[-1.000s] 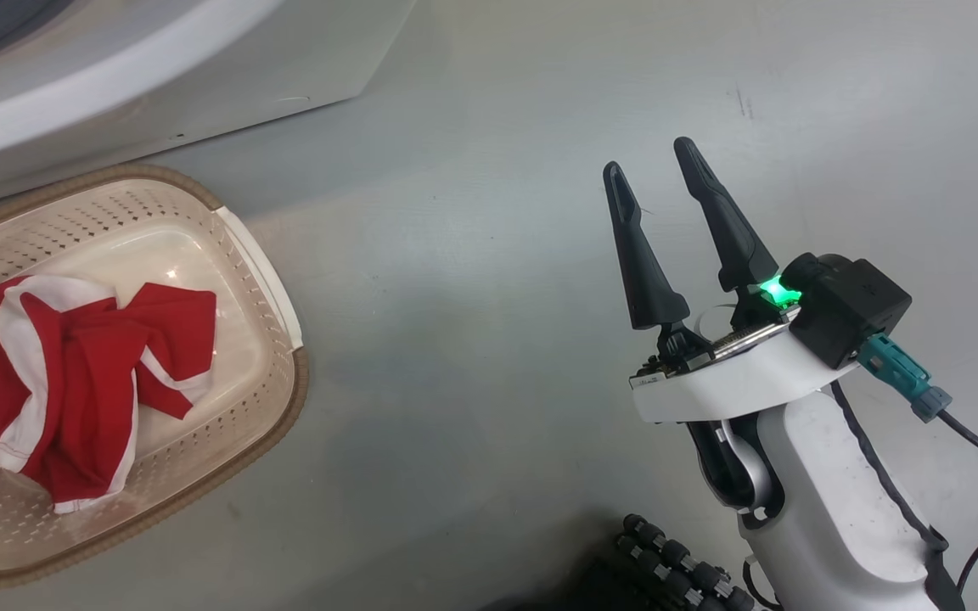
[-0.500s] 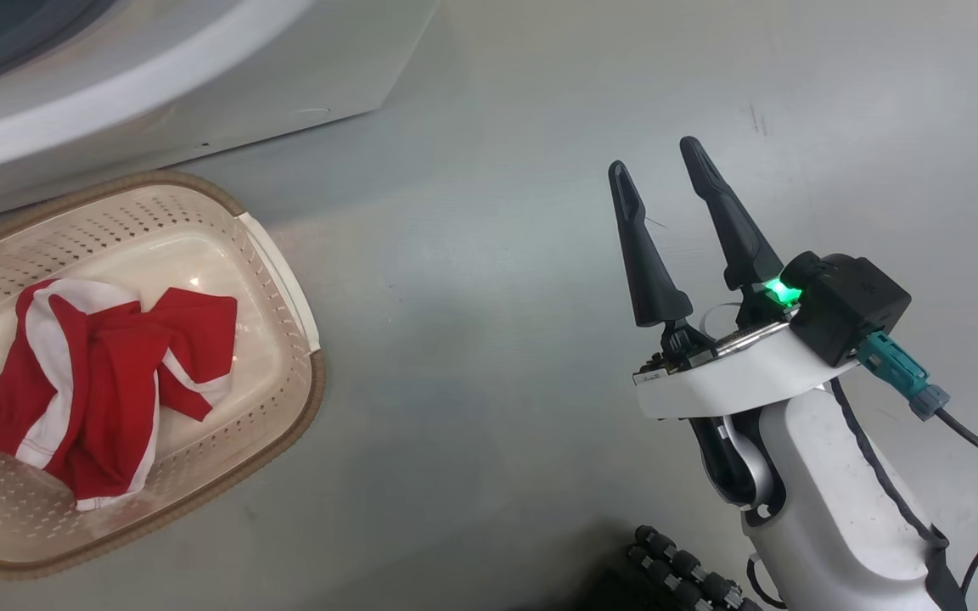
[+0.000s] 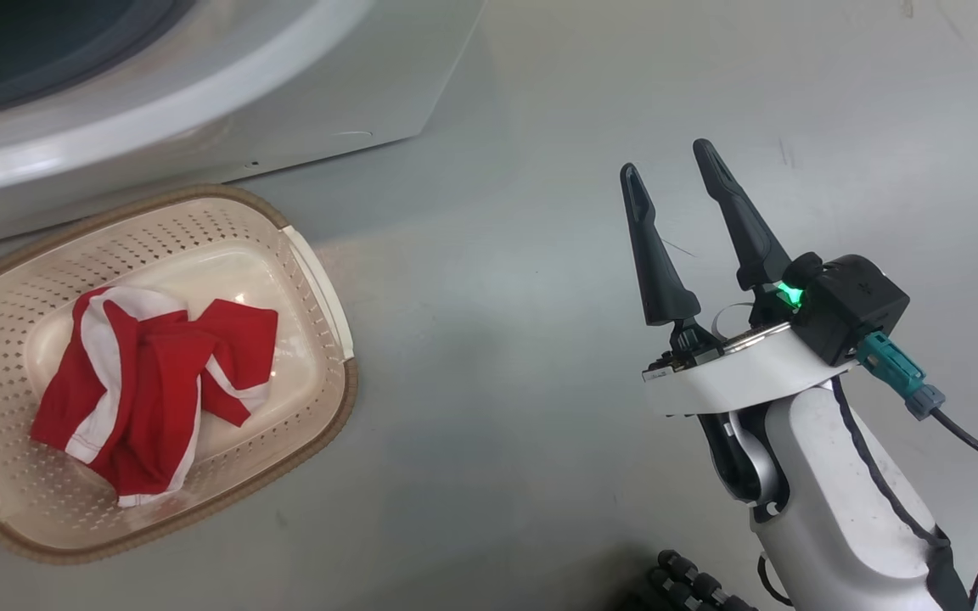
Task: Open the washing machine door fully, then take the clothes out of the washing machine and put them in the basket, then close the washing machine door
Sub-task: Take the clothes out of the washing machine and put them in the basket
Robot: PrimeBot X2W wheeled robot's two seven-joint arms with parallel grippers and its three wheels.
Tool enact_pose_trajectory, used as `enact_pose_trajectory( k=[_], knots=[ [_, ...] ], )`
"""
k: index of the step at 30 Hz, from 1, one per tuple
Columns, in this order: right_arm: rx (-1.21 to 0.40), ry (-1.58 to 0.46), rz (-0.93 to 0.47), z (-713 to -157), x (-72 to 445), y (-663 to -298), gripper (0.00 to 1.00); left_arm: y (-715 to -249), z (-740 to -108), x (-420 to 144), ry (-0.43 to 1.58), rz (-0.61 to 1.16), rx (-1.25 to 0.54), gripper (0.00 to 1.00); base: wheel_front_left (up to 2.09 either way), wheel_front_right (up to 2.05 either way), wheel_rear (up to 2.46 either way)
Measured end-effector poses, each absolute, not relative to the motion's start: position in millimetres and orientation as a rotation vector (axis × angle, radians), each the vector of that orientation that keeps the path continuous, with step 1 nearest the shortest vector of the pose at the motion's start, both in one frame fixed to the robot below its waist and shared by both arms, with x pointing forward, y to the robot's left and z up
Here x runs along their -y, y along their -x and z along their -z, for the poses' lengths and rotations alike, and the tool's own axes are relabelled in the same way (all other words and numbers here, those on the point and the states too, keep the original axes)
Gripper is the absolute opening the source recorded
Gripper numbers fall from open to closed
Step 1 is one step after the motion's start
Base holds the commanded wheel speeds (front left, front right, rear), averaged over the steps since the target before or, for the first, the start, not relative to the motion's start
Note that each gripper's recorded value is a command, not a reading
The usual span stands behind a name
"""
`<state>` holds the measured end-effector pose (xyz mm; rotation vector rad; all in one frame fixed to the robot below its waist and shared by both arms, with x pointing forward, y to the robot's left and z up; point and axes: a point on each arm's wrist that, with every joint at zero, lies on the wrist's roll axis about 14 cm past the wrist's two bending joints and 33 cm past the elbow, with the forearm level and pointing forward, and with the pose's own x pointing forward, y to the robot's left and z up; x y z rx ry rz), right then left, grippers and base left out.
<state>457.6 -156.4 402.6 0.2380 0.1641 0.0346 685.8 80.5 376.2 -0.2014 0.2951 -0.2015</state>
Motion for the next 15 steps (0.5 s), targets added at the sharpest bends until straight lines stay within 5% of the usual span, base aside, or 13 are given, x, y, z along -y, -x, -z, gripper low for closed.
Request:
enact_pose_trajectory(
  k=[15],
  knots=[
    [-0.129,-0.208,-0.075,-419.2,146.6,-451.4,1.00,-639.9,-429.9,-79.5,0.232,0.219,-0.073,0.00,0.00,0.00,0.00]
  ],
)
